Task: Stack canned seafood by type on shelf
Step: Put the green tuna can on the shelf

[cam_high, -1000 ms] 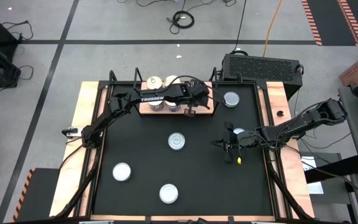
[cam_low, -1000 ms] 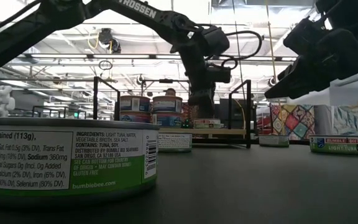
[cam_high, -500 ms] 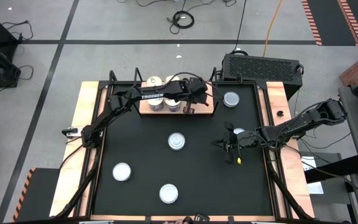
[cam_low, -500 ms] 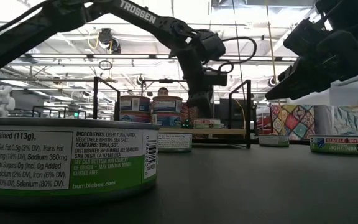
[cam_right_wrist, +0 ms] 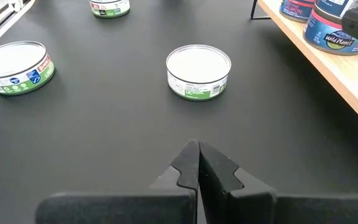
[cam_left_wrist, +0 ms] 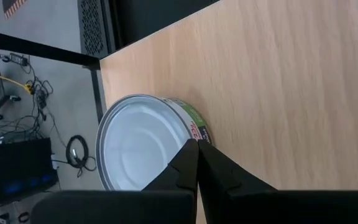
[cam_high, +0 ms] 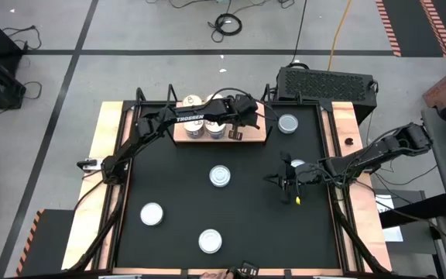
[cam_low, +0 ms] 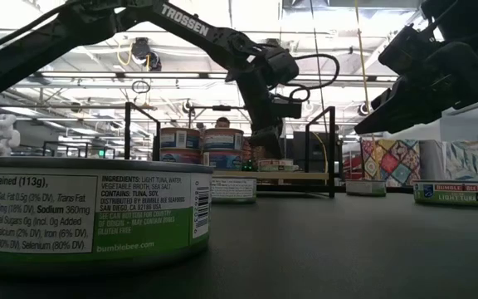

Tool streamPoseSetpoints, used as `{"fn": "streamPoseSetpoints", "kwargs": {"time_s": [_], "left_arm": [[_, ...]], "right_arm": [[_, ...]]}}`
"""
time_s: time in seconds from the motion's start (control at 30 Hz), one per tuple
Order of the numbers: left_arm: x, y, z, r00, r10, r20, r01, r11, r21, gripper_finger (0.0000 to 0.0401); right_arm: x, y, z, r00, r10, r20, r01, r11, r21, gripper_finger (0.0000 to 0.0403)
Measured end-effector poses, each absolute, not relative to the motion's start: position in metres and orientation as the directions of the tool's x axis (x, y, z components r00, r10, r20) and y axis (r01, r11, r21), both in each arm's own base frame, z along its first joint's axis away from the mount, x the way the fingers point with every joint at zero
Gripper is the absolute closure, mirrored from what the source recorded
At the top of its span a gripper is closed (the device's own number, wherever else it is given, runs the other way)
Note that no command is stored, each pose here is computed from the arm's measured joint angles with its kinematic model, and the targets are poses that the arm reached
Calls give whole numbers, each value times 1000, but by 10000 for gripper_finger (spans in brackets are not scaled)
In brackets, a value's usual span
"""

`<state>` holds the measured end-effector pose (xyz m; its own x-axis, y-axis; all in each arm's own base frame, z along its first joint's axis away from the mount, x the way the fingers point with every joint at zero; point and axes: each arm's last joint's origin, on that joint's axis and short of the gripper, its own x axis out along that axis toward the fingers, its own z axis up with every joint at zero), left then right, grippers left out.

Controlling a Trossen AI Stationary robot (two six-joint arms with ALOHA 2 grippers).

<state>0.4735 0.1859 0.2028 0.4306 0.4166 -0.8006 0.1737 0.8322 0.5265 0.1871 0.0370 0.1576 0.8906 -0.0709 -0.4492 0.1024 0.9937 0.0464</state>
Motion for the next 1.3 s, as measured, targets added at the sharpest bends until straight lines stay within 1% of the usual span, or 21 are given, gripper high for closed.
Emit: {"fn": "streamPoseSetpoints", "kwargs": {"time_s": [0.27,0.37,0.5,0.57,0.7,0.77,0.83,0.93,0.97,1.03,1.07,1.17,1.23,1.3], "left_arm": [[473,185,205,434,419,-798,173,830,530,395],[476,177,212,435,466,-771,158,803,575,395],[480,162,236,456,545,-703,117,747,654,395],[483,153,249,487,545,-683,111,737,667,395],[473,124,281,507,518,-689,123,748,652,395],[458,110,300,490,479,-728,115,792,599,395],[441,98,317,483,397,-781,93,863,496,395],[420,85,328,444,190,-876,58,969,240,395],[414,80,329,429,117,-895,48,987,152,395],[405,66,326,371,13,-929,29,999,25,395],[402,59,325,352,-13,-936,15,1000,-9,395],[389,34,321,242,-48,-969,-6,999,-51,395],[382,12,323,238,-47,-970,0,999,-48,395],[371,-11,324,235,-8,-972,8,1000,-7,395]], "right_arm": [[187,37,157,887,-72,-457,103,994,43,403],[187,37,157,886,-73,-459,103,994,42,403],[186,37,156,883,-73,-463,105,994,44,403],[186,37,156,881,-73,-467,109,993,51,403],[185,38,154,873,-65,-483,107,992,61,403],[184,40,154,871,-39,-490,88,993,77,403],[183,44,153,868,-20,-497,76,993,92,403],[182,50,153,867,9,-498,53,993,109,403],[181,52,153,867,20,-498,43,992,116,403],[180,57,154,872,45,-487,24,991,134,403],[179,60,154,872,59,-487,12,990,141,403],[177,69,155,873,98,-477,-19,986,168,403],[174,75,153,865,122,-486,-32,981,190,403],[173,81,152,862,130,-489,-26,977,213,403]]}}
